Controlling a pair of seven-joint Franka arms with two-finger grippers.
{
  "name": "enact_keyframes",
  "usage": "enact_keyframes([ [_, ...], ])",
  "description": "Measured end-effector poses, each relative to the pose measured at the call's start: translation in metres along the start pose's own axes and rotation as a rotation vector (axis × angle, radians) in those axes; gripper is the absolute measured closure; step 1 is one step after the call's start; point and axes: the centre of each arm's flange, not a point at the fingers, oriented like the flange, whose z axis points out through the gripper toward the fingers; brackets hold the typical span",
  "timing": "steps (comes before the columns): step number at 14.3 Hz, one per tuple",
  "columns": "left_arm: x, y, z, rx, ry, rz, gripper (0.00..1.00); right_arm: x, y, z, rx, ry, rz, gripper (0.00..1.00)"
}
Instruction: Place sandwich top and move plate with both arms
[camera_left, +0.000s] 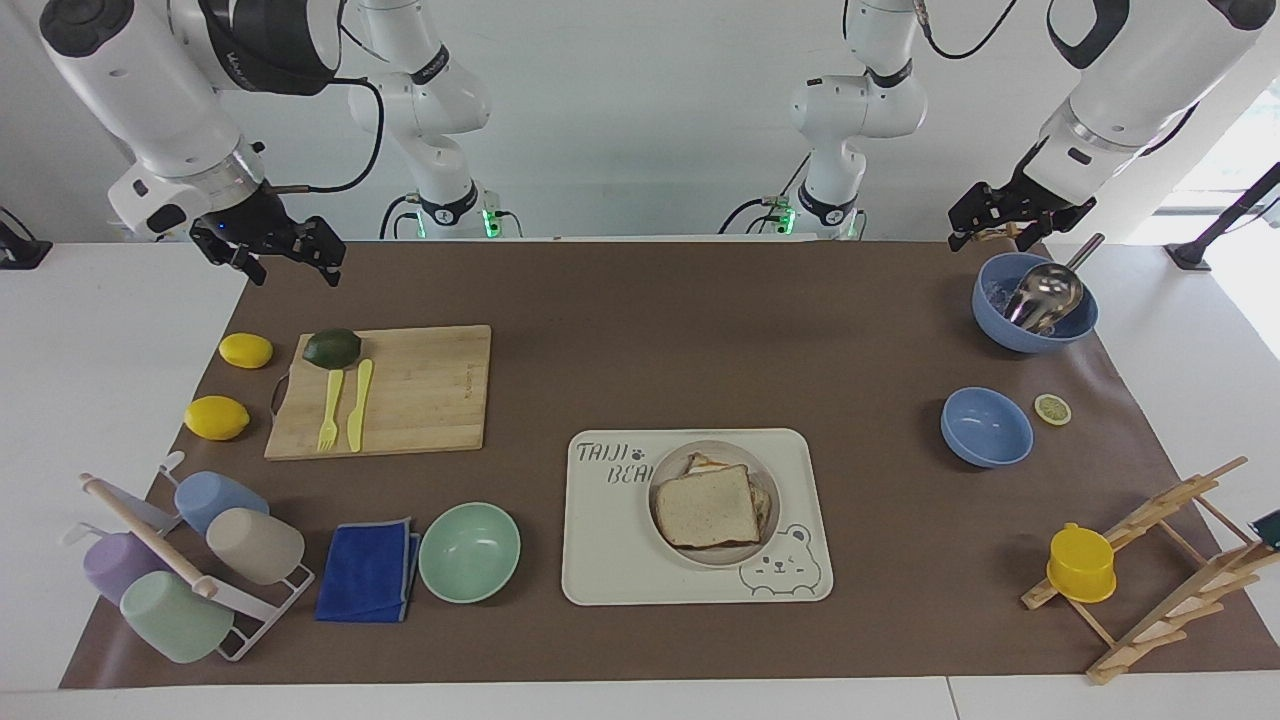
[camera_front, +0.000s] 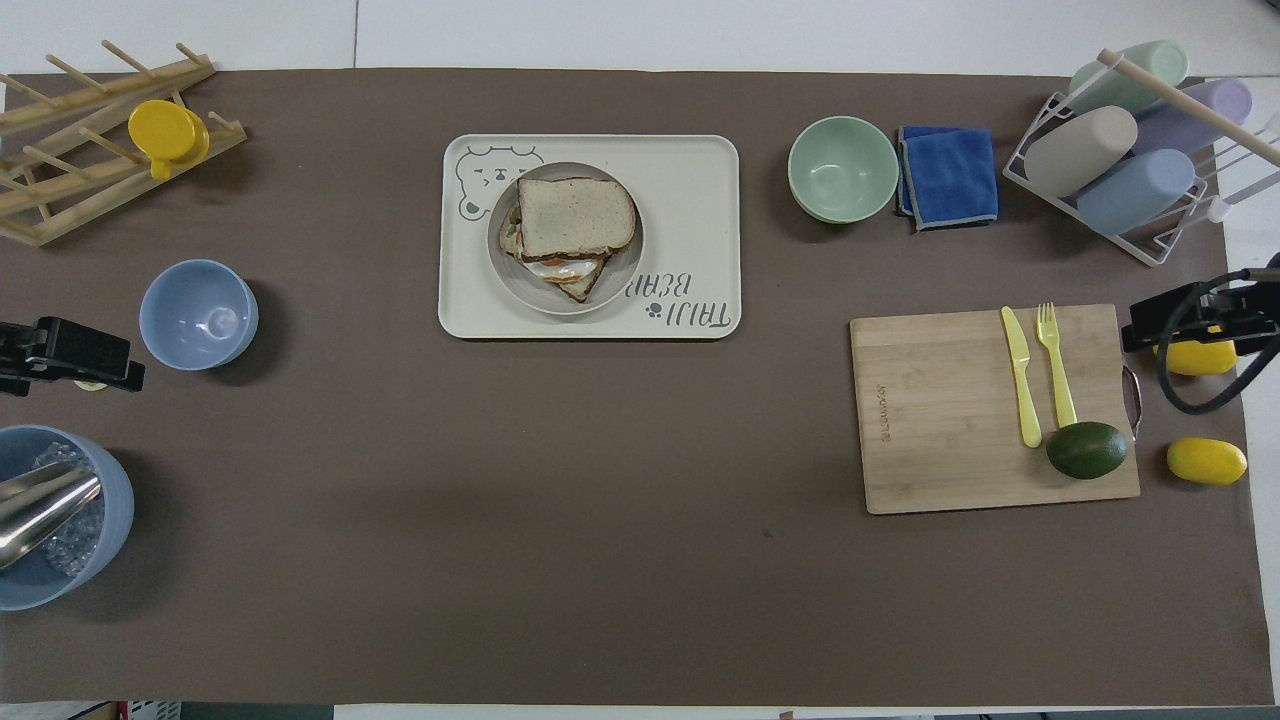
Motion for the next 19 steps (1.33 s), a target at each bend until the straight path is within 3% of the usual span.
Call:
enact_keyframes([
  [6, 0.024, 0.0, 0.024, 0.007, -0.022, -0.002, 0.0, 0.0, 0.0, 0.0, 0.0, 0.0, 0.0, 0.0],
  [19, 0.024, -0.004, 0.017, 0.006, -0.006, -0.009, 0.0, 0.0, 0.0, 0.0, 0.0, 0.0, 0.0, 0.0],
])
